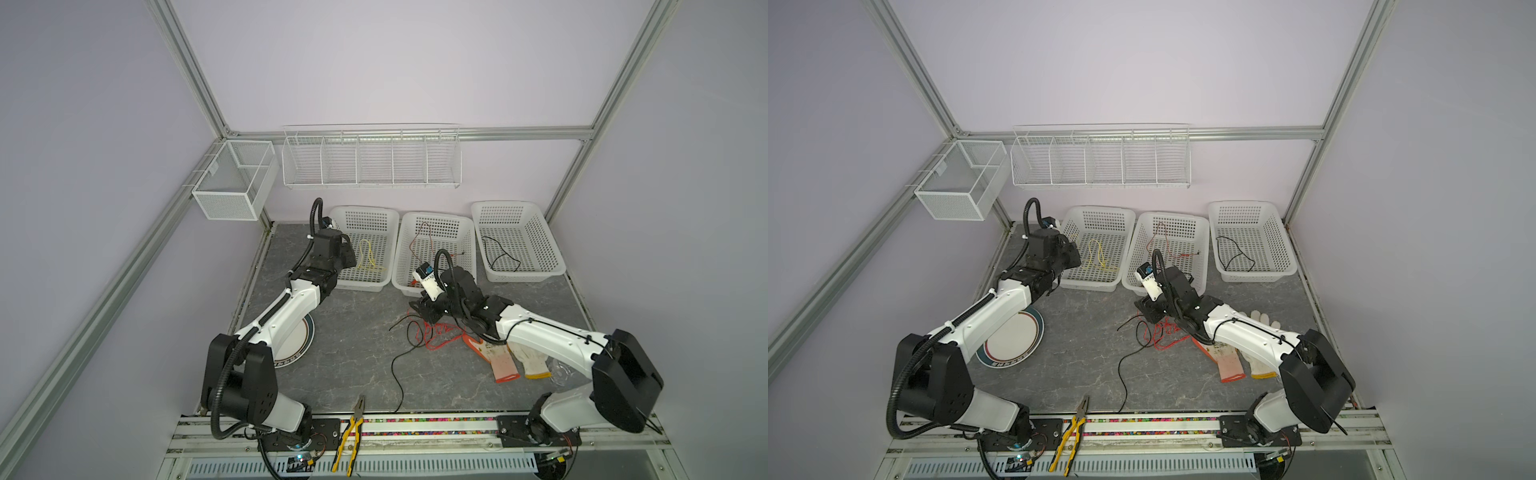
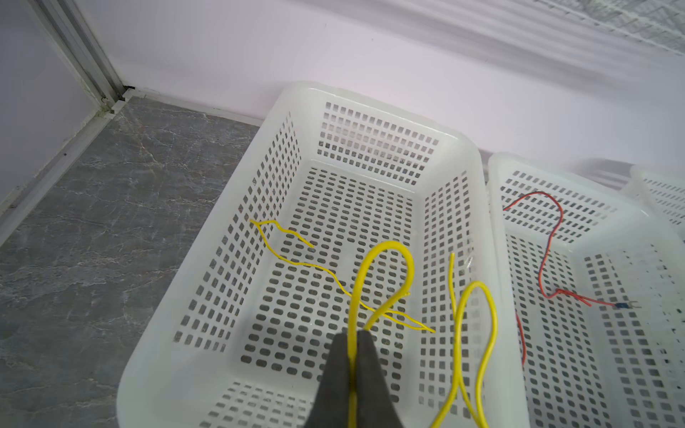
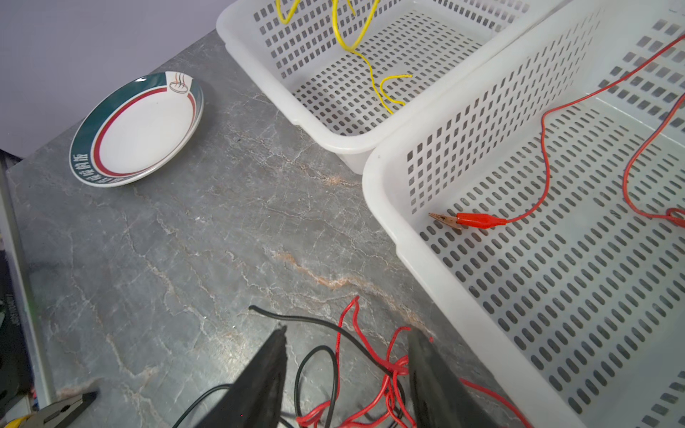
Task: Untangle the cables
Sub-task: 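Carry the second yellow wire into the basket nearest the plate with the left gripper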
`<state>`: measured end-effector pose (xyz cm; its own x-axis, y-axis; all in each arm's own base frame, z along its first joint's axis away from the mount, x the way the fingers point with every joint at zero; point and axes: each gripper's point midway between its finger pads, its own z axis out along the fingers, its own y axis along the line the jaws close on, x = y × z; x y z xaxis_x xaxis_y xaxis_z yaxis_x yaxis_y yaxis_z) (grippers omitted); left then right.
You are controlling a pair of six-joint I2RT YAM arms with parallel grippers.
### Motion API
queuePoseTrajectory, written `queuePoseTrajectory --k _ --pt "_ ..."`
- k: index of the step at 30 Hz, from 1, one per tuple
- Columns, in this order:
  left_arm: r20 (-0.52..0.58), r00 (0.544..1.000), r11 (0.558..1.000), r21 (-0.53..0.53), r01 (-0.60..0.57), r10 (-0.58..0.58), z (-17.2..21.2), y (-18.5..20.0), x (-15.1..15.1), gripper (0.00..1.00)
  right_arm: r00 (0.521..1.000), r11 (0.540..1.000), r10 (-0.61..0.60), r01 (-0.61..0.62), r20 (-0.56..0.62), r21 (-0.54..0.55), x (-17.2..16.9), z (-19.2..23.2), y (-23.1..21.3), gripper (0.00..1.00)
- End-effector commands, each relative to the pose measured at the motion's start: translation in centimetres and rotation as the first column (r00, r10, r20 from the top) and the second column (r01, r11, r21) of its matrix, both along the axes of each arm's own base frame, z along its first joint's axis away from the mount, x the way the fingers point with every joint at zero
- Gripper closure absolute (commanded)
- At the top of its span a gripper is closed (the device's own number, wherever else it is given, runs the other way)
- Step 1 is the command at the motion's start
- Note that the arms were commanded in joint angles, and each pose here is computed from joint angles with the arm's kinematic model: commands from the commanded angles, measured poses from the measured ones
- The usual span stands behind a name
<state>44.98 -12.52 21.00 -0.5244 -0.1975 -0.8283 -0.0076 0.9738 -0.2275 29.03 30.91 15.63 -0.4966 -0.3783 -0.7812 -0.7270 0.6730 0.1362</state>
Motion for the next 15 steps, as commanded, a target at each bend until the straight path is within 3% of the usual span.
queuePoseTrajectory --k 1,9,15 --pt "-0.014 1.0 1.0 -0.015 0.005 -0.005 -0.6 -0.5 1.4 1.0 0.997 0.998 0.044 -0.047 -0.058 -0.041 -2.2 -1.5 -0.9 0.46" --pt "-0.077 0.997 1.0 -0.013 0.02 -0.021 -3.5 -1.4 3.0 1.0 0.987 0.994 0.053 -0.066 -0.154 -0.084 -4.7 -4.5 -2.2 0.49" --pt "-0.104 0.994 0.999 -0.018 0.038 -0.039 -4.3 -1.8 3.2 1.0 0.982 0.995 0.023 -0.041 -0.186 -0.092 -4.7 -6.1 -2.3 0.51"
